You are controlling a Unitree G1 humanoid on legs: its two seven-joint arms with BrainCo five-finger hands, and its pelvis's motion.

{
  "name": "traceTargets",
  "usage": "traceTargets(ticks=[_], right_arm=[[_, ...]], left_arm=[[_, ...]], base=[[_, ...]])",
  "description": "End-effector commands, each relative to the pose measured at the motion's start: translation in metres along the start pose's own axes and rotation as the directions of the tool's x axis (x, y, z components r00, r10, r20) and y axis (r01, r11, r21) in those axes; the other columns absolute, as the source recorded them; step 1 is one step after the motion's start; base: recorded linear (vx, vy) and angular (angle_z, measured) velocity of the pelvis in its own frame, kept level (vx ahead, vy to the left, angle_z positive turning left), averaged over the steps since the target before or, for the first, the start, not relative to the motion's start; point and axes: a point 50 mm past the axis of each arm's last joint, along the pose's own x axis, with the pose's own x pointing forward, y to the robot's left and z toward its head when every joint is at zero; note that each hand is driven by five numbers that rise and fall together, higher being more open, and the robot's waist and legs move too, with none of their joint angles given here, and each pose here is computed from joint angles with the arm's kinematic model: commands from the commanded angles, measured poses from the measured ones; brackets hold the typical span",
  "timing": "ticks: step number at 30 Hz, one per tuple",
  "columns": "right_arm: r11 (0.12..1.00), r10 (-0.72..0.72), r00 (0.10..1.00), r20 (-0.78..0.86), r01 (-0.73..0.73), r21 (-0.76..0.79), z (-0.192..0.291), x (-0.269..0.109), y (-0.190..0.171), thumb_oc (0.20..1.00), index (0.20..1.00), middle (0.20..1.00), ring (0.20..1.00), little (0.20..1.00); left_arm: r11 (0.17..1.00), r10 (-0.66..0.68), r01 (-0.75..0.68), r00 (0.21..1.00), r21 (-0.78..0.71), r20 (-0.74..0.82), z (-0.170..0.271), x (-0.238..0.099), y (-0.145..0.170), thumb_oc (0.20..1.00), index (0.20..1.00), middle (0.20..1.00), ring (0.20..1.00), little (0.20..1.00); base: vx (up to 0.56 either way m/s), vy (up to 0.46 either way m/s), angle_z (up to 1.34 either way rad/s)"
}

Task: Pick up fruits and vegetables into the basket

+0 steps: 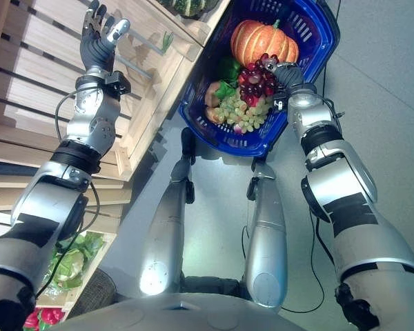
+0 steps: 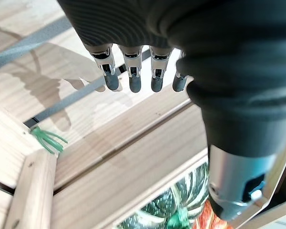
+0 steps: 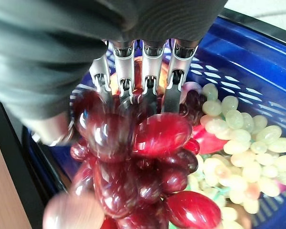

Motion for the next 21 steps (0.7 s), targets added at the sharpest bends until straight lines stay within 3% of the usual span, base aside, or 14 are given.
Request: traceTargets(ticks=[1,14,21], right_arm=[[0.998,-0.053,0.998,0.021,0.054,-0.036,0.019,0.000,-0.013,1.000,1.000,1.000,1.000,1.000],[0.996,-0.084,0.995,-0.047,0.082,-0.031,-0.001,0.000,-0.016,1.000,1.000,1.000,1.000,1.000],[0.996,-0.091,0.995,-0.048,0.090,-0.024,-0.040,-0.004,-0.017,1.000,1.000,1.000,1.000,1.000]], left_arm=[[0.999,-0.017,0.020,0.997,-0.038,0.071,0.014,0.005,-0.008,1.000,1.000,1.000,1.000,1.000],[0.999,-0.016,0.017,1.000,-0.034,0.014,-0.003,-0.003,-0.005,1.000,1.000,1.000,1.000,1.000],[0.999,0.038,-0.031,0.980,0.040,-0.195,-0.045,-0.025,0.023,1.000,1.000,1.000,1.000,1.000]], base=[[0.00,0.012,0.09],[0.00,0.014,0.01],[0.00,0.015,-0.01]])
